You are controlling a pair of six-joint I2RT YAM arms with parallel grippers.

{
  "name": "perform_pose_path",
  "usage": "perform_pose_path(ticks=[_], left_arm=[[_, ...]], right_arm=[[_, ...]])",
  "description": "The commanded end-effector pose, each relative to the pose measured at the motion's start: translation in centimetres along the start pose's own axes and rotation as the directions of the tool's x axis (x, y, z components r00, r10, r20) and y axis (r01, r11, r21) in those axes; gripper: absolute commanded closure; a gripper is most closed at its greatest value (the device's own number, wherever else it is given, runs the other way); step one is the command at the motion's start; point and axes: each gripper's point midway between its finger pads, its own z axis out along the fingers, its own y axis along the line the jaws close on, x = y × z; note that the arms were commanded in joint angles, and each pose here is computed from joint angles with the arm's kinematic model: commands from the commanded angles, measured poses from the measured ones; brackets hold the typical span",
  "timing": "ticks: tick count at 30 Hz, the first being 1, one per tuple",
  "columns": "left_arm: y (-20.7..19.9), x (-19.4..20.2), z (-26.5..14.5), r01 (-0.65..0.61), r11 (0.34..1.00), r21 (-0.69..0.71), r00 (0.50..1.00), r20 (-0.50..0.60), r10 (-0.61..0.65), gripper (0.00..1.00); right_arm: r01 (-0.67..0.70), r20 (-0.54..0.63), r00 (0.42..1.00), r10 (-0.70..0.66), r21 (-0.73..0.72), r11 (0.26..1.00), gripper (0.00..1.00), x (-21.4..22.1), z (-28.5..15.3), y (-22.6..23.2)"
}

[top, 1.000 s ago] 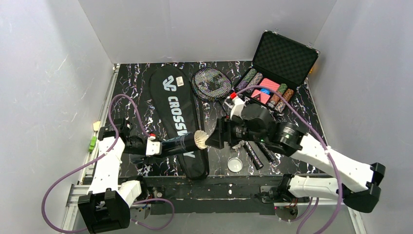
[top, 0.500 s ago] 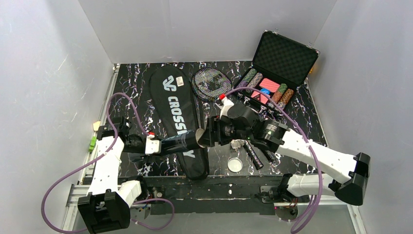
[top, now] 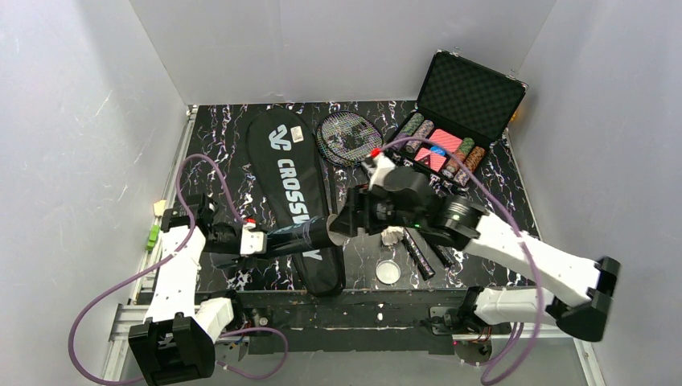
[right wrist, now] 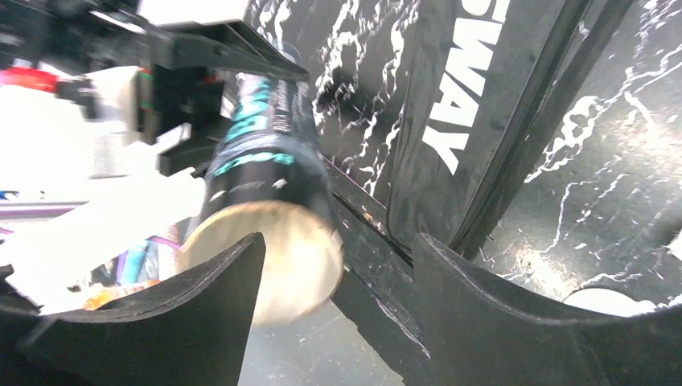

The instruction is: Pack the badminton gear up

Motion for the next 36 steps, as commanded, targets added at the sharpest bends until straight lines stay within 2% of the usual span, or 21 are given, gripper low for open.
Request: perform_pose_path(ticks=[1,5,8,11,15,21,25,26,27,30,36], left_arm=[[0.3,-0.4,0.5,-0.020,0.999,-0.034,0.999,0.043,0.022,1.00],[0.3,0.0,0.6,-0.013,0.999,-0.037,0.999,0.037,0.014,1.00],[0.6,-0.1,0.6,0.002,0.999,-0.049,0.999,0.036,0.000,1.00],[0.5,0.1,0.6,0.005,0.998,-0.062,1.000,0.030,-0.003,1.00],[1.0,0.9,0.6,0.026,0.994,-0.110,1.000,0.004,-0.026,1.00],[0.8,1.2,0.7,0.060,0.995,-0.085,0.998,0.000,-0.060,1.00],[1.2,1.3,0.7,0.079,0.994,-0.079,0.997,0.008,-0.078,1.00],[1.2,1.3,0.7,0.081,0.994,-0.079,0.997,0.009,-0.081,1.00],[1.2,1.3,0.8,0.082,0.994,-0.078,0.997,0.010,-0.081,1.00],[1.3,1.3,0.8,0.087,0.993,-0.078,0.996,0.011,-0.086,1.00],[1.4,1.1,0.6,0.088,0.993,-0.074,0.996,0.012,-0.087,1.00]], right_arm=[[-0.018,0.191,0.981,0.021,-0.017,1.000,0.24,-3.6,-6.5,0.8],[-0.095,0.247,0.966,0.075,0.068,0.993,0.23,-2.6,-8.8,-2.7],[-0.230,0.278,0.943,0.182,0.150,0.962,0.23,-1.1,-8.9,-6.8],[-0.390,0.298,0.901,0.316,0.236,0.890,0.23,1.4,-7.6,-11.8],[-0.527,0.318,0.840,0.440,0.283,0.801,0.23,3.7,-4.9,-15.6],[-0.603,0.364,0.794,0.487,0.369,0.707,0.23,3.7,-2.0,-19.0],[-0.663,0.425,0.744,0.515,0.378,0.646,0.26,2.9,-0.7,-21.2],[-0.680,0.442,0.729,0.524,0.379,0.627,0.22,2.8,-0.5,-21.9],[-0.695,0.456,0.714,0.530,0.379,0.610,0.28,2.7,-0.2,-22.4],[-0.728,0.483,0.684,0.546,0.399,0.558,0.32,2.8,0.4,-23.9],[-0.751,0.507,0.660,0.554,0.417,0.513,0.40,2.7,1.2,-25.2]])
